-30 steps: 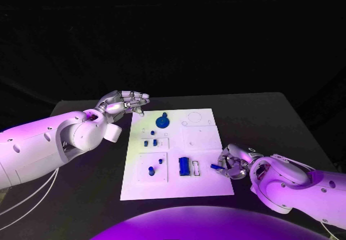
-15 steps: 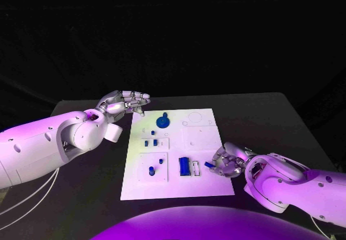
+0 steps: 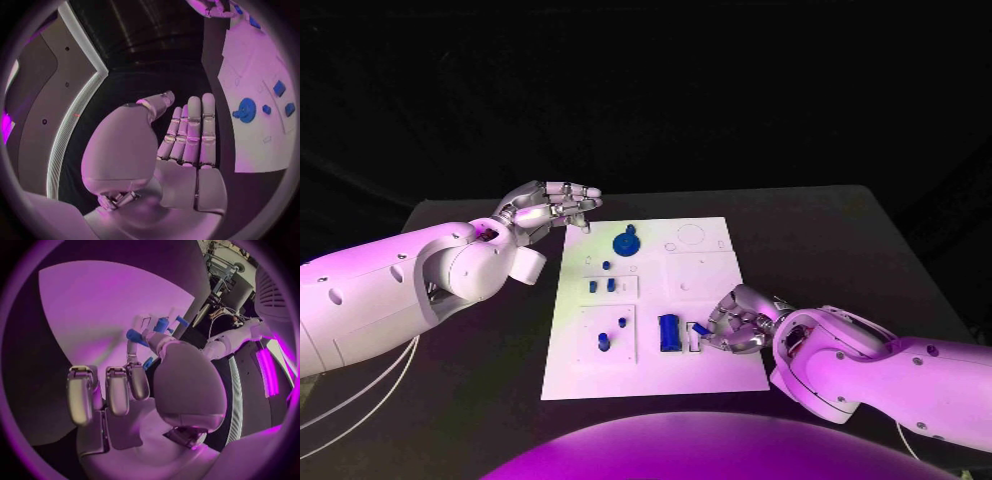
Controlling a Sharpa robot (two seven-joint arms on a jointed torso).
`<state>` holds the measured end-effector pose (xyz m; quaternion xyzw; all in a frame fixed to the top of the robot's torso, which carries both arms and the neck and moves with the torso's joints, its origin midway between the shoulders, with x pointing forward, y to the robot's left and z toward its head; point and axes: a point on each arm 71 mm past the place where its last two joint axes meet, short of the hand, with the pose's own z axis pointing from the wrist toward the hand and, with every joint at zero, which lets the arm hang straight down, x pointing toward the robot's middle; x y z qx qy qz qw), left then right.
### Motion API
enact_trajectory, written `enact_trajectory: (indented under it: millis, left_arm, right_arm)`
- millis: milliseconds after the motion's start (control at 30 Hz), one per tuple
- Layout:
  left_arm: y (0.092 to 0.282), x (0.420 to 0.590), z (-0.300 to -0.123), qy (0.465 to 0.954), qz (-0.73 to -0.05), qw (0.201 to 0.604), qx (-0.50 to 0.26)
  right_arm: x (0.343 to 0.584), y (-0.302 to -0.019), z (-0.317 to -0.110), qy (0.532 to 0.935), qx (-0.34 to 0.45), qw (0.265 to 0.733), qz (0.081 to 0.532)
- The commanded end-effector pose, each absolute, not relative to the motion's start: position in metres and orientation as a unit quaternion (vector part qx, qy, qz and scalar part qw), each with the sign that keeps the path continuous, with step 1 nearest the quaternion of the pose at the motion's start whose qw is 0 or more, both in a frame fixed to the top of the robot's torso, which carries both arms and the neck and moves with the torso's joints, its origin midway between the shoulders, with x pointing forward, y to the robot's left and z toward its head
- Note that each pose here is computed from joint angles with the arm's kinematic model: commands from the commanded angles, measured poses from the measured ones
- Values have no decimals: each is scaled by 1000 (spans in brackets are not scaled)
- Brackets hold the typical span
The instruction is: Assemble the parts on the task board
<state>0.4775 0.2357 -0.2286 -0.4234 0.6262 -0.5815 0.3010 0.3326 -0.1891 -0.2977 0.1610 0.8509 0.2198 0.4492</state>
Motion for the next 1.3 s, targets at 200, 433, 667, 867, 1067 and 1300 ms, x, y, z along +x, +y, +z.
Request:
enact_trajectory:
  millis: [200,433,667,867,1067,1300]
  left_arm:
    - [233,476,-227,628,-588,294,-416]
    - [233,476,-227,629,-588,294,-416]
    - [233,476,-227,629,-587,294,-415]
    - [233,476,-227,630,-587,294,-415]
    - [233,475,-227,630,-587,294,-415]
    - [233,475,-227,630,-587,294,-415]
  right_arm:
    - [336,-183,-302,857,157,438,220]
    - [336,-178,-304,862,145,432,222]
    - [335,-174,-304,865,139,427,225]
    - [335,-174,-305,868,135,423,223]
    - [335,-174,-305,868,136,423,222]
    - [336,-176,-306,868,136,426,215]
